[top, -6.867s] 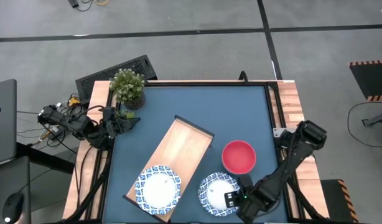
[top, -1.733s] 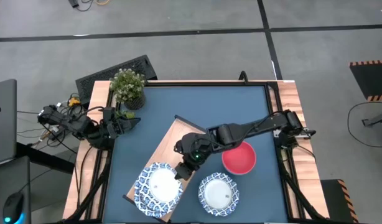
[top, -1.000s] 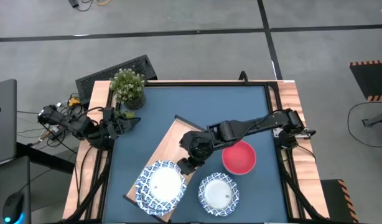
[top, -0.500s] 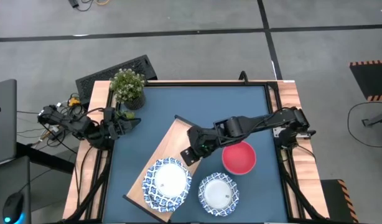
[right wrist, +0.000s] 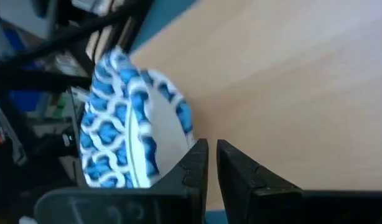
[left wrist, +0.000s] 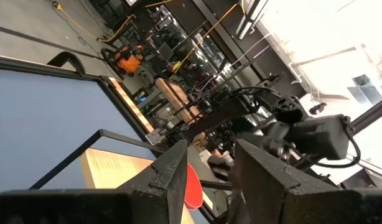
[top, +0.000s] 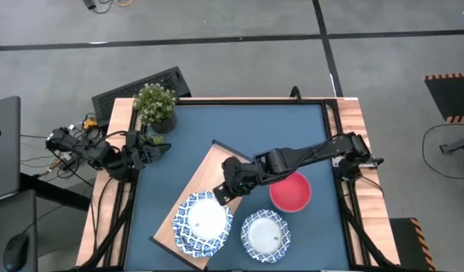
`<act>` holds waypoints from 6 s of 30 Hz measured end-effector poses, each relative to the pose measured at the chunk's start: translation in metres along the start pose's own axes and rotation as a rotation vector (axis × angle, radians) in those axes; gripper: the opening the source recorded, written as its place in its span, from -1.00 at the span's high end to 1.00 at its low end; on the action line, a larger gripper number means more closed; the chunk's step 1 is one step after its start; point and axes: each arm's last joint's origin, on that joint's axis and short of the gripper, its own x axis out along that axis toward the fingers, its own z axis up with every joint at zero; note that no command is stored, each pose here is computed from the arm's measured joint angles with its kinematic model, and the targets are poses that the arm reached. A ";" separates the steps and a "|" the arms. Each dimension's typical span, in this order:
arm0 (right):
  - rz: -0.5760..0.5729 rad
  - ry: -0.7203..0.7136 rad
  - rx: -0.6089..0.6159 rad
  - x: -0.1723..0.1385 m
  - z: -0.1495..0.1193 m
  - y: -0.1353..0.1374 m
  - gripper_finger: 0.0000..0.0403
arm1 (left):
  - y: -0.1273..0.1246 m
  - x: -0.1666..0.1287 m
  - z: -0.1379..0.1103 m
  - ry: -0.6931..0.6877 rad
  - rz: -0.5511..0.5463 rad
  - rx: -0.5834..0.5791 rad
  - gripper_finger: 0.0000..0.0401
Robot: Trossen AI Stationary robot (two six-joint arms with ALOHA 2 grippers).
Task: Place and stack bowls onto a shelf
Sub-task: Stack the white bowl on top of the other white bowl on the shelf
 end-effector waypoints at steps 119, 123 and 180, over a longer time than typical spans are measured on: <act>-0.621 0.183 0.379 0.033 -0.201 -0.103 0.02 | 0.001 0.000 -0.002 0.024 0.001 0.010 0.40; -0.621 0.183 0.378 0.033 -0.200 -0.104 0.13 | 0.001 0.000 -0.002 0.026 0.003 0.015 0.40; -0.605 0.159 0.441 0.036 -0.200 -0.105 0.20 | 0.004 0.000 -0.005 0.042 0.037 0.009 0.40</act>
